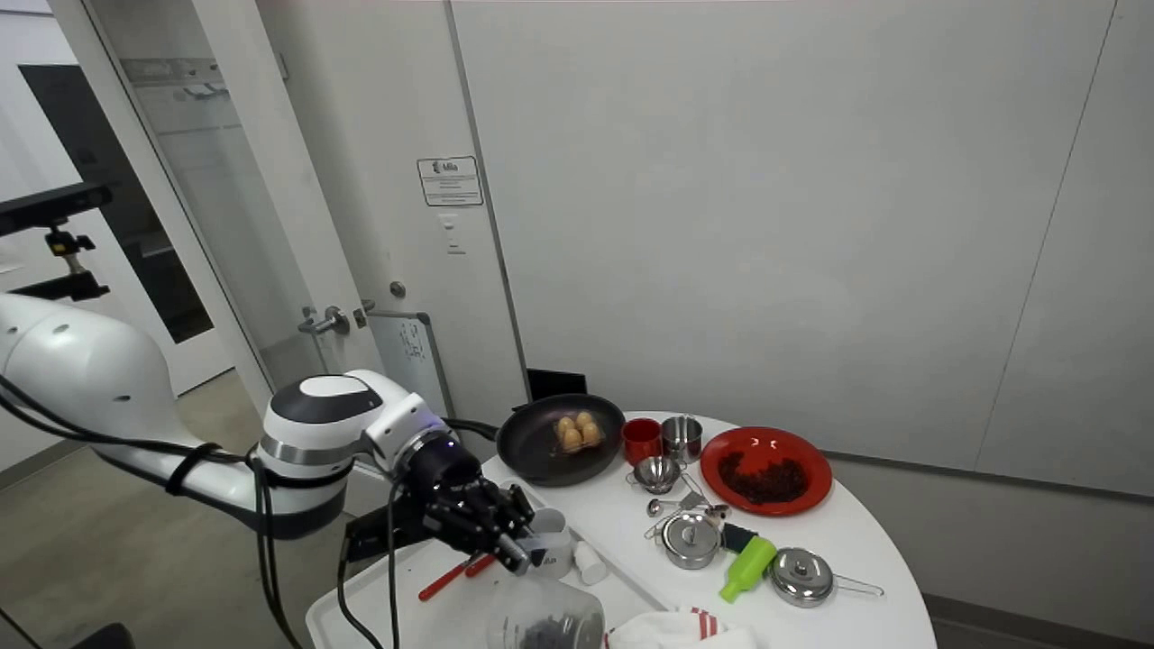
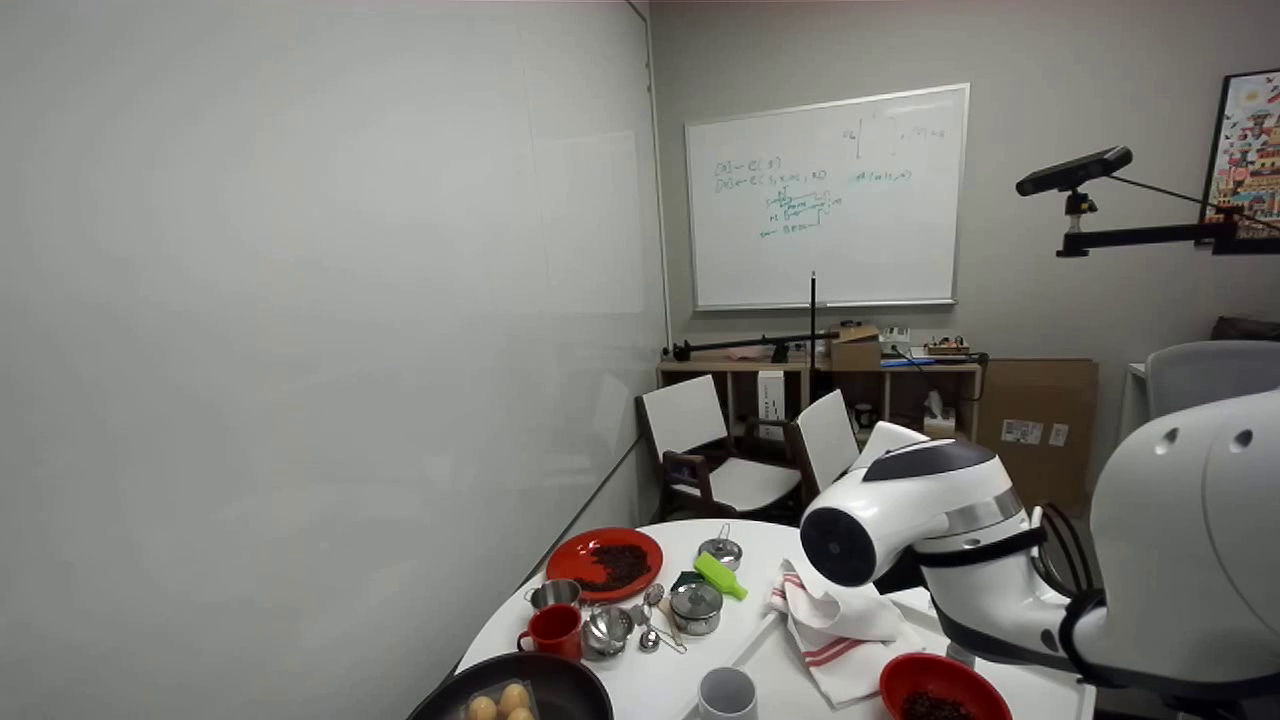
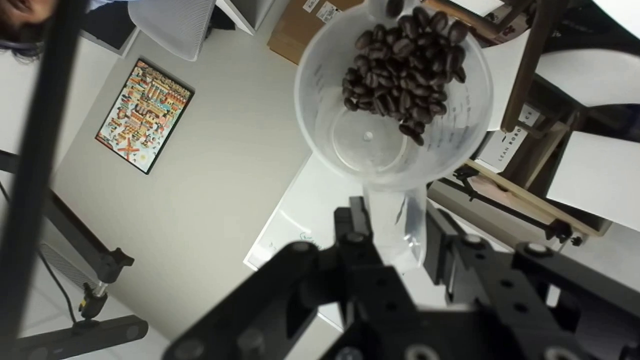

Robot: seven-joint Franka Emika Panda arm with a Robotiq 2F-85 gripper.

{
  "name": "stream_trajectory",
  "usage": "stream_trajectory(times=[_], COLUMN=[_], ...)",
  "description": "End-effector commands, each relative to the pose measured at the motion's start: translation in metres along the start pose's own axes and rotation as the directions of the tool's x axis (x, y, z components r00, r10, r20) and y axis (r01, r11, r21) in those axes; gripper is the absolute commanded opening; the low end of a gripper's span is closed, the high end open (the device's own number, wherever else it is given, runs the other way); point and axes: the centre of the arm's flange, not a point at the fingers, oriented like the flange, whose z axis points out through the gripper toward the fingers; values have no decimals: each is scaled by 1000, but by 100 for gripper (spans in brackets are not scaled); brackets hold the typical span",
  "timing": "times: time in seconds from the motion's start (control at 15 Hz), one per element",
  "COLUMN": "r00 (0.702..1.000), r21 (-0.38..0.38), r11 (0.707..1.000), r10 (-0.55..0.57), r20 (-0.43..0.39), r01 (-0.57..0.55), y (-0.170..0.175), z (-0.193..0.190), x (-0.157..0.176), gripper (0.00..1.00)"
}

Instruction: Pour the contents in the clear jug into the red bowl

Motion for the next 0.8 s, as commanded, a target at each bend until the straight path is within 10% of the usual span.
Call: stream_trajectory(times=[0.0,0.73], r00=[999,998], r21=[-23,-50], r11=[1000,999], r10=[13,-5], r20=[-47,-67], r01=[-14,2], y=[1,4], z=[-1,-3], x=[3,-1], gripper=[8,8])
